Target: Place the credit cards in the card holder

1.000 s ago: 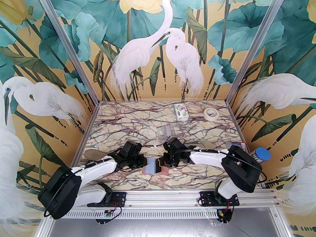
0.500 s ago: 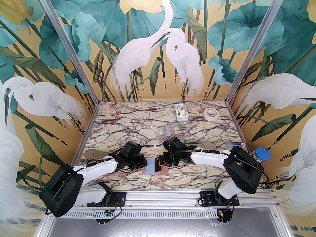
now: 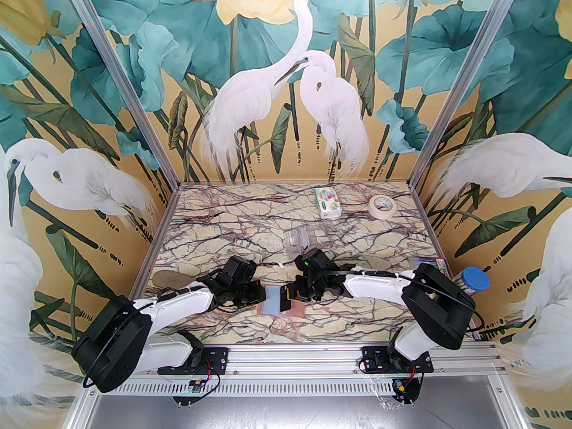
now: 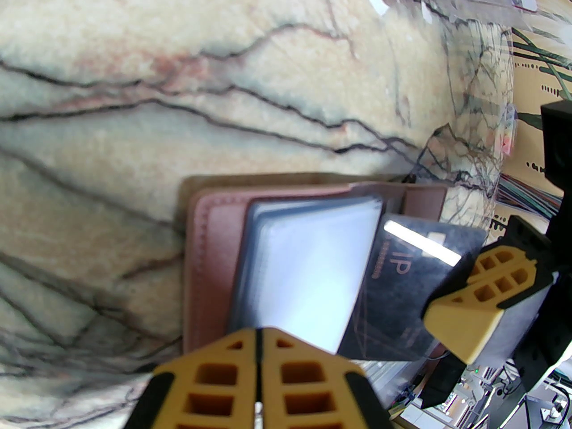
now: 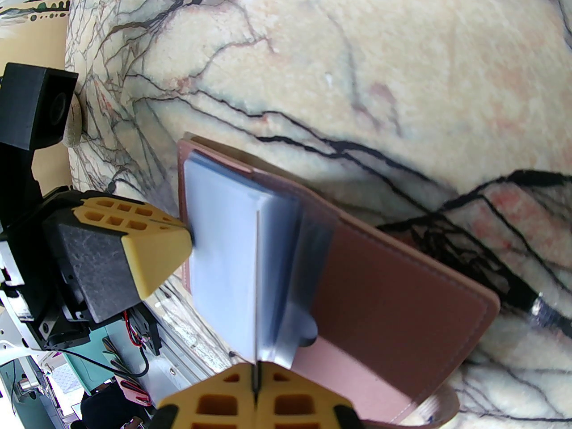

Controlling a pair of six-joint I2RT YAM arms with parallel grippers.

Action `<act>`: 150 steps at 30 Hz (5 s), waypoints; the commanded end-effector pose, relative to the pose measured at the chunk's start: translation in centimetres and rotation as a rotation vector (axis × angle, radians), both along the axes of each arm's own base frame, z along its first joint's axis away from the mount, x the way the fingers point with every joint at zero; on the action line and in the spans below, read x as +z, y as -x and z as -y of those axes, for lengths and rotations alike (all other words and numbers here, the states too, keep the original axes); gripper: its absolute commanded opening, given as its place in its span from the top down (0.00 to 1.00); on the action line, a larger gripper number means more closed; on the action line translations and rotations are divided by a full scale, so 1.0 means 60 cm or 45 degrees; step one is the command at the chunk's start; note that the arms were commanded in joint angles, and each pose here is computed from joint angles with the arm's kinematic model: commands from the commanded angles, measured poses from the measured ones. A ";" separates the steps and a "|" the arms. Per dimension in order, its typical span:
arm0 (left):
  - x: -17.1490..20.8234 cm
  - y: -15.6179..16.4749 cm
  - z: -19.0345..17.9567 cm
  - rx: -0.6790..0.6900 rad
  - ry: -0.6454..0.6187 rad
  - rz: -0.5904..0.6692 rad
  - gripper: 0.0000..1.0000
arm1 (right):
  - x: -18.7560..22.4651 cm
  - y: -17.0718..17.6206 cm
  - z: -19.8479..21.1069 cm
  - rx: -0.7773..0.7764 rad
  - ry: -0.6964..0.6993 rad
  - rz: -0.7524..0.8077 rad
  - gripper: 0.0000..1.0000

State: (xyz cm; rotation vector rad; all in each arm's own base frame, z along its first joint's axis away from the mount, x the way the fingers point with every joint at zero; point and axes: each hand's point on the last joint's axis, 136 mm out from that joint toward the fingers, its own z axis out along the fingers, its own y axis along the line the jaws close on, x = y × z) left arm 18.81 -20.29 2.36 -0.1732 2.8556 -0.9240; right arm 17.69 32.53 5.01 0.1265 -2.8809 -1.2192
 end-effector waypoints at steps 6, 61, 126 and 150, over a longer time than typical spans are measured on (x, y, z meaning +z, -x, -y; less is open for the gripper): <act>-0.023 0.012 -0.015 0.001 -0.068 -0.031 0.94 | -0.017 0.005 0.001 -0.006 0.013 -0.016 1.00; -0.037 0.024 -0.025 0.006 -0.118 -0.055 0.94 | -0.058 0.017 0.023 -0.068 0.030 -0.015 1.00; -0.046 0.028 -0.041 0.007 -0.225 -0.070 0.90 | -0.112 0.035 0.016 -0.066 0.083 -0.111 1.00; -0.046 0.028 -0.047 0.014 -0.249 -0.072 0.90 | -0.054 0.019 0.016 -0.059 0.129 -0.049 0.69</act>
